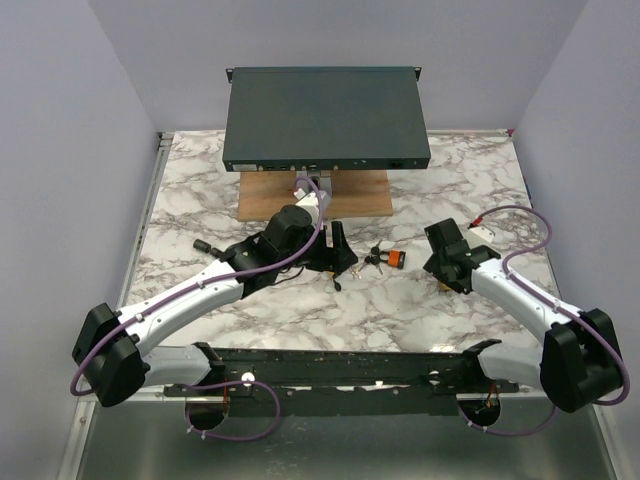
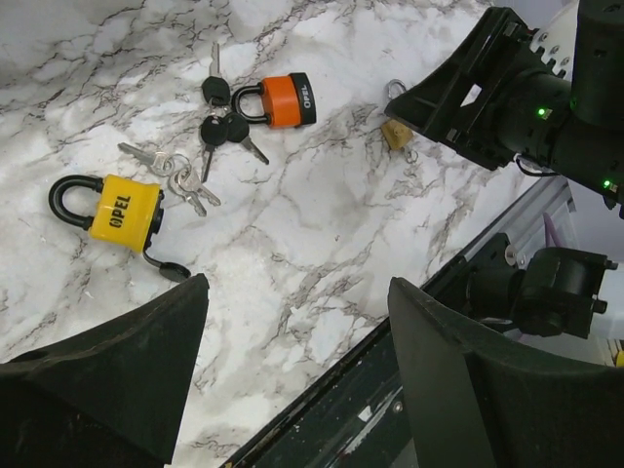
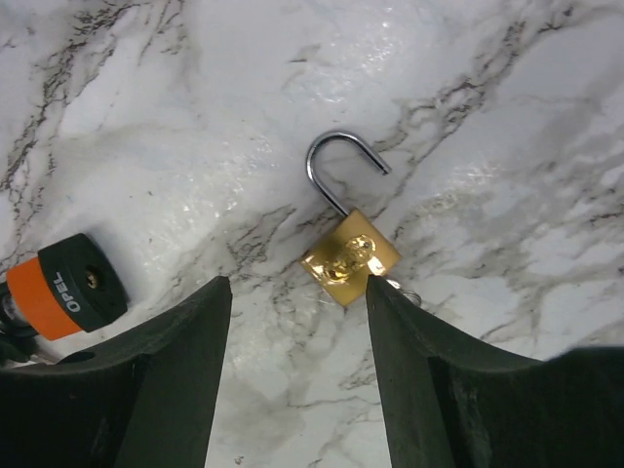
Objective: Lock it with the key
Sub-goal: Pick up the lock from the center of the board.
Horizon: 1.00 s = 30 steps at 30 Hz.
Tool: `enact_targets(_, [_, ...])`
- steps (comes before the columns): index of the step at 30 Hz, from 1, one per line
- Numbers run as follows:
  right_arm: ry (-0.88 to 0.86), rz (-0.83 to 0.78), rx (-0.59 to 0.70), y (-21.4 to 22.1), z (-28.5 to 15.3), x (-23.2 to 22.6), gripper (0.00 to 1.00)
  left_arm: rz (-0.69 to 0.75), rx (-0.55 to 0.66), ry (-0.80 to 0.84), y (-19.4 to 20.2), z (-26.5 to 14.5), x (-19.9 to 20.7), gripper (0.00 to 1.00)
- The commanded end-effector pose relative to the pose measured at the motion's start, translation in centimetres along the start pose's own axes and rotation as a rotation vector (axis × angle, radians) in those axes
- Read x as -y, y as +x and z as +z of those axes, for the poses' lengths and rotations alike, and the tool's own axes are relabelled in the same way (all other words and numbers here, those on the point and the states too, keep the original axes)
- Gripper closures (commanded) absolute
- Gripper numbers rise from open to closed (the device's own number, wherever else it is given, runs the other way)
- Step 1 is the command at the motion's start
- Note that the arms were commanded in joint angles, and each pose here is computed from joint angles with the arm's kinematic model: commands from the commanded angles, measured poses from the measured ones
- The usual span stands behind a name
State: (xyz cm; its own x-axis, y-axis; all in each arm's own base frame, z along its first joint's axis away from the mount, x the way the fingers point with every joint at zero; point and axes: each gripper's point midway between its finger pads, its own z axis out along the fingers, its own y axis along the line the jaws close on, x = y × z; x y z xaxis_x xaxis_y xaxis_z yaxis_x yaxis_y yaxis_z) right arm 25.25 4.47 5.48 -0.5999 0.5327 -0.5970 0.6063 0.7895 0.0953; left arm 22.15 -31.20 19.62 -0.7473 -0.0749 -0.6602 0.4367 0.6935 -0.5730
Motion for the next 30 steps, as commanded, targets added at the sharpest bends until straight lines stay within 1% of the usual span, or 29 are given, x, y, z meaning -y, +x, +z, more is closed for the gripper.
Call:
enact_targets(1, [0.064, 0.06, 0.054, -1.0, -0.4, 1.9, 0.38, 0.015, -0.015, 0.044, 0.0, -1.4, 1.2, 0.27])
enact_targets(3, [0.078, 0.075, 0.056, -1.1, -0.3, 2.2, 0.32, 0.02, -0.01, 0.047, -0.3, -1.6, 1.3, 0.27])
enact_targets(5, [0.093, 0.089, 0.063, -1.1, 0.1, 2.6, 0.22, 0.024, -0.007, 0.055, -0.5, -1.8, 1.5, 0.27])
enact_targets(6, [0.092, 0.096, 0.064, -1.0, 0.3, 2.8, 0.14, 0.023, -0.007, 0.059, -0.5, -1.9, 1.6, 0.27])
enact_targets(7, [0.083, 0.109, 0.06, -1.0, 0.6, 2.7, 0.11, 0.022, -0.009, 0.063, -0.5, -2.0, 1.7, 0.27])
enact_targets(8, [0.067, 0.119, 0.046, -0.7, 1.0, 2.7, 0.07, 0.022, -0.011, 0.067, -0.5, -2.0, 1.7, 0.27])
enact_targets(11, [-0.014, 0.166, 0.036, -0.6, 2.0, 2.0, 0.02, 0.022, -0.014, 0.074, -0.5, -2.2, 1.9, 0.27])
enact_targets(13, [-0.084, 0.181, 0.037, -0.6, 2.4, 1.3, 0.01, 0.024, -0.013, 0.071, -0.5, -2.3, 1.8, 0.27])
enact_targets(16, [-0.132, 0.17, 0.039, -0.7, 2.5, 0.4, 0.0, 0.028, -0.011, 0.069, -0.6, -2.4, 1.8, 0.27])
enact_targets(18, [-0.155, 0.15, 0.017, -0.3, 2.6, -0.1, 0.0, 0.028, -0.013, 0.068, -0.5, -2.4, 1.7, 0.27])
enact_targets(21, [-0.221, 0.121, -0.028, 0.6, 2.6, -1.3, 0.03, 0.025, -0.012, 0.069, -0.6, -2.4, 1.7, 0.27])
enact_targets(24, [-0.217, 0.122, -0.069, 1.8, 2.9, -1.5, 0.05, 0.023, -0.01, 0.066, -0.7, -2.4, 1.7, 0.27])
enact_targets(27, [-0.231, 0.082, -0.085, 2.7, 2.4, -2.3, 0.07, 0.024, -0.005, 0.065, -0.9, -2.5, 1.7, 0.27])
enact_targets(28, [-0.219, 0.069, -0.079, 2.9, 2.3, -2.4, 0.07, 0.023, -0.004, 0.064, -0.9, -2.5, 1.7, 0.27])
enact_targets(30, [-0.17, 0.055, -0.083, 3.3, 2.5, -2.1, 0.11, 0.021, -0.008, 0.065, -0.9, -2.5, 1.7, 0.27])
